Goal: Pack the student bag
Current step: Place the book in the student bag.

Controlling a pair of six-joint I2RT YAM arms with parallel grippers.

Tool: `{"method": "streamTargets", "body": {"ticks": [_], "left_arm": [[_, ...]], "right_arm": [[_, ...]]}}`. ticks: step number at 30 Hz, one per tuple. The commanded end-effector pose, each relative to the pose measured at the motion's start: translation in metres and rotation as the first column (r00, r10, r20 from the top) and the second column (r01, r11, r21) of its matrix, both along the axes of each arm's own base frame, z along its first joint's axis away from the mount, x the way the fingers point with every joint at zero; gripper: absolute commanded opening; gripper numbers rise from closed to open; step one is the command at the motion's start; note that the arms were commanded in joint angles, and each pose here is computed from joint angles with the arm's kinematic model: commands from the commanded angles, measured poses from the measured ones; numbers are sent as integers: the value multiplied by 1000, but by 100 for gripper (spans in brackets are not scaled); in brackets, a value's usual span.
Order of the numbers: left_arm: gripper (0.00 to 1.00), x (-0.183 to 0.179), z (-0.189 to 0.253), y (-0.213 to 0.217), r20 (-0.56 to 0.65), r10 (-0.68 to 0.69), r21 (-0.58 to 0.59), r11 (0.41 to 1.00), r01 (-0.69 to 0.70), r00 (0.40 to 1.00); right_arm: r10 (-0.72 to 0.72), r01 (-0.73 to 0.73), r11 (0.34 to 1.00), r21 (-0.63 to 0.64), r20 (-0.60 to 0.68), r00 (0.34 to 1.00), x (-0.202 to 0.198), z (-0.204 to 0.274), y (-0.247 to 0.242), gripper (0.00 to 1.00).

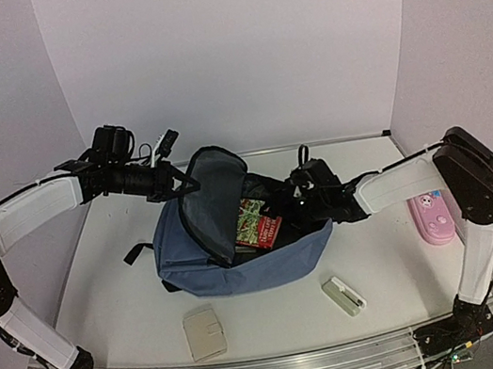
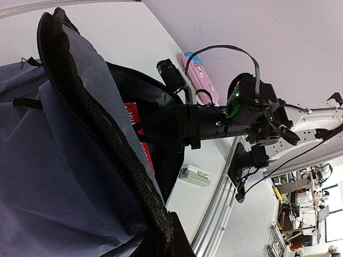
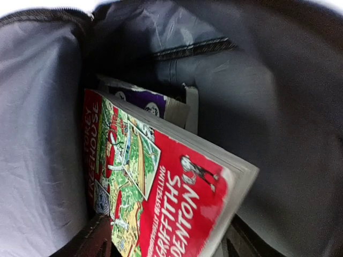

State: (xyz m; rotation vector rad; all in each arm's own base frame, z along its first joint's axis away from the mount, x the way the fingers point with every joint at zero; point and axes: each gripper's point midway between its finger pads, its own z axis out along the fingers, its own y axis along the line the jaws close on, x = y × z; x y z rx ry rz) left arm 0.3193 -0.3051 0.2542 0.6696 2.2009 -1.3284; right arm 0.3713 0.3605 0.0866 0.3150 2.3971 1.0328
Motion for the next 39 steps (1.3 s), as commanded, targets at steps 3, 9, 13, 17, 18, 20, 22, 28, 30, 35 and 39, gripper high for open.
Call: {"method": "streamTargets", "body": {"ticks": [3, 9, 13, 17, 18, 20, 22, 28, 30, 35, 39], "left_arm": [[0, -11, 34, 2, 98, -36, -61, 997, 43, 994], [0, -11, 34, 2, 100, -37, -61, 997, 43, 994], [0, -11, 33, 2, 96, -38, -60, 997, 44, 995], [0, -11, 32, 2, 94, -38, -59, 997, 43, 995], [0, -11, 32, 2, 93, -38, -59, 997, 43, 995], [0, -10, 32, 2, 92, -37, -58, 997, 43, 995], [0, -10, 31, 2, 92, -38, -57, 997, 43, 995], [0, -10, 30, 2, 89, -38, -56, 997, 43, 995], [0, -10, 30, 2, 89, -39, -56, 997, 44, 995], [0, -9, 29, 1, 84, -39, -55, 997, 44, 996], [0, -9, 28, 1, 80, -38, -57, 997, 42, 996]], "right_arm": [[-31, 31, 999, -9, 25, 999, -6, 17, -14, 62], [-23, 23, 1000, -17, 1, 1000, -13, 7, -16, 54], [-6, 6, 1000, -15, -3, 1000, -14, 5, -9, 48], [17, -17, 1000, 1, 11, 1000, -12, 11, 1, 36], [24, -24, 1000, 5, 12, 1000, -11, 12, 4, 33], [37, -38, 999, 12, 12, 999, -11, 12, 11, 28], [47, -47, 999, 21, 14, 999, -10, 12, 17, 24], [65, -67, 996, 67, 28, 997, -7, 17, 38, 22], [72, -75, 994, 75, 31, 997, -5, 16, 46, 22], [90, -94, 991, 95, 36, 995, -2, 16, 62, 20], [98, -102, 988, 112, 43, 994, 1, 17, 74, 20]]}}
